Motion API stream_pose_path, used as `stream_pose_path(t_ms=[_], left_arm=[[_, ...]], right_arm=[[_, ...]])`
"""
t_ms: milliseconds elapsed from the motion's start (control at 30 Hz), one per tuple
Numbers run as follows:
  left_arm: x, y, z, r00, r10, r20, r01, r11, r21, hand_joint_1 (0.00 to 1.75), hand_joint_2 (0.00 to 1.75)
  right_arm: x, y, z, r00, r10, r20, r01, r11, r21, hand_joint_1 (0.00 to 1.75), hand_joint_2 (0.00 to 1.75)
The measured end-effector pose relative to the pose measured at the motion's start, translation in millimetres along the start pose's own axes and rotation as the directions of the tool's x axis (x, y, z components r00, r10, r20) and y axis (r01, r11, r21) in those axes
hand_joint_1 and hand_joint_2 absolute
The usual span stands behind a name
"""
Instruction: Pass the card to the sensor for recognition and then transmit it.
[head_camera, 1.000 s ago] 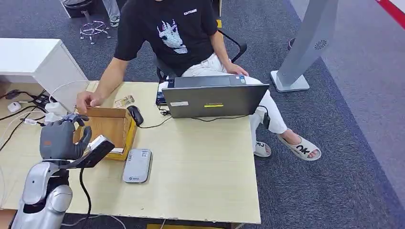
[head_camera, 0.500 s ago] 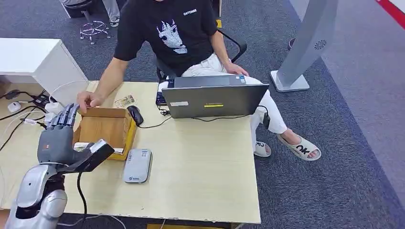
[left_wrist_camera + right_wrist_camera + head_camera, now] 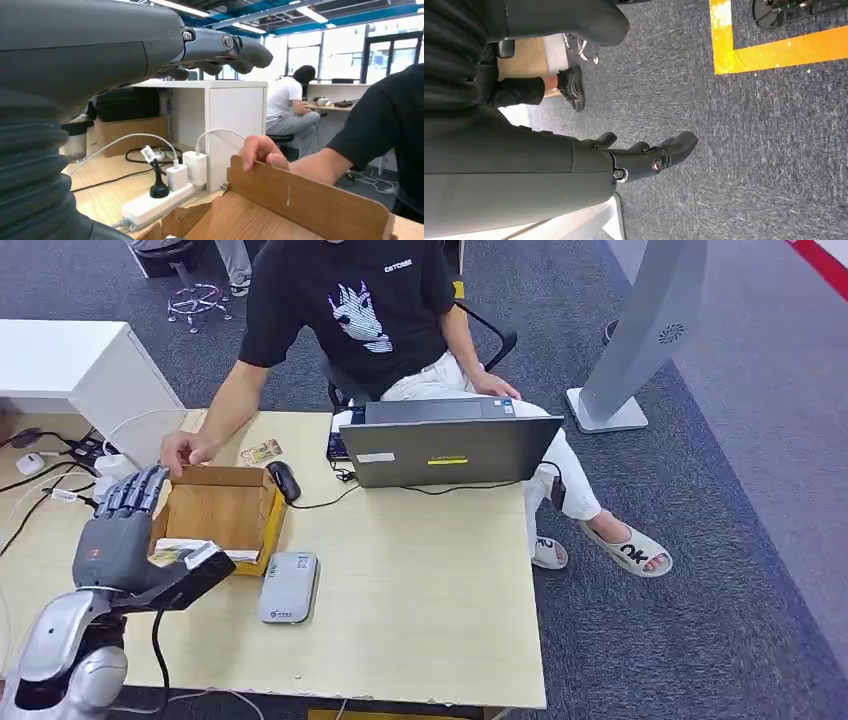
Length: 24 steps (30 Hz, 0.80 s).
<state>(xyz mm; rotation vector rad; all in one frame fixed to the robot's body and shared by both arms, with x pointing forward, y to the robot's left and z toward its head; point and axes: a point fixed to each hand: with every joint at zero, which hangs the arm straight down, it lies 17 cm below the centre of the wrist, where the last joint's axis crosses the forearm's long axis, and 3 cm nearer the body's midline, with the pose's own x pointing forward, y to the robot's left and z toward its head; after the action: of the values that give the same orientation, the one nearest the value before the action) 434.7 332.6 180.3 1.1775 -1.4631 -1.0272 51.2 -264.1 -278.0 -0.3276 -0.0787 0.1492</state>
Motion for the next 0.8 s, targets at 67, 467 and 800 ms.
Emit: stream_pose_path(t_ms=[67, 467, 800], left_arm=[[0.8, -1.6, 1.0, 1.0, 0.0, 0.002, 0.0, 1.0, -0.004, 0.12, 1.75], [8.9, -10.1, 3.8, 1.0, 0.005, 0.019, -0.005, 1.0, -0.027, 0.98, 1.75], [11.2, -17.9, 6.2, 1.0, 0.003, 0.024, -0.002, 0.999, -0.055, 0.73, 1.75]], right_arm=[[0.0, 0.1, 0.0, 1.0, -0.001, 0.0, 0.001, 1.0, 0.0, 0.0, 1.75], [0.1, 0.7, 0.1, 1.0, 0.0, 0.0, 0.0, 1.0, 0.004, 0.0, 1.75], [-0.5, 0.8, 0.1, 1.0, -0.004, -0.004, 0.004, 1.0, 0.004, 0.0, 1.75]])
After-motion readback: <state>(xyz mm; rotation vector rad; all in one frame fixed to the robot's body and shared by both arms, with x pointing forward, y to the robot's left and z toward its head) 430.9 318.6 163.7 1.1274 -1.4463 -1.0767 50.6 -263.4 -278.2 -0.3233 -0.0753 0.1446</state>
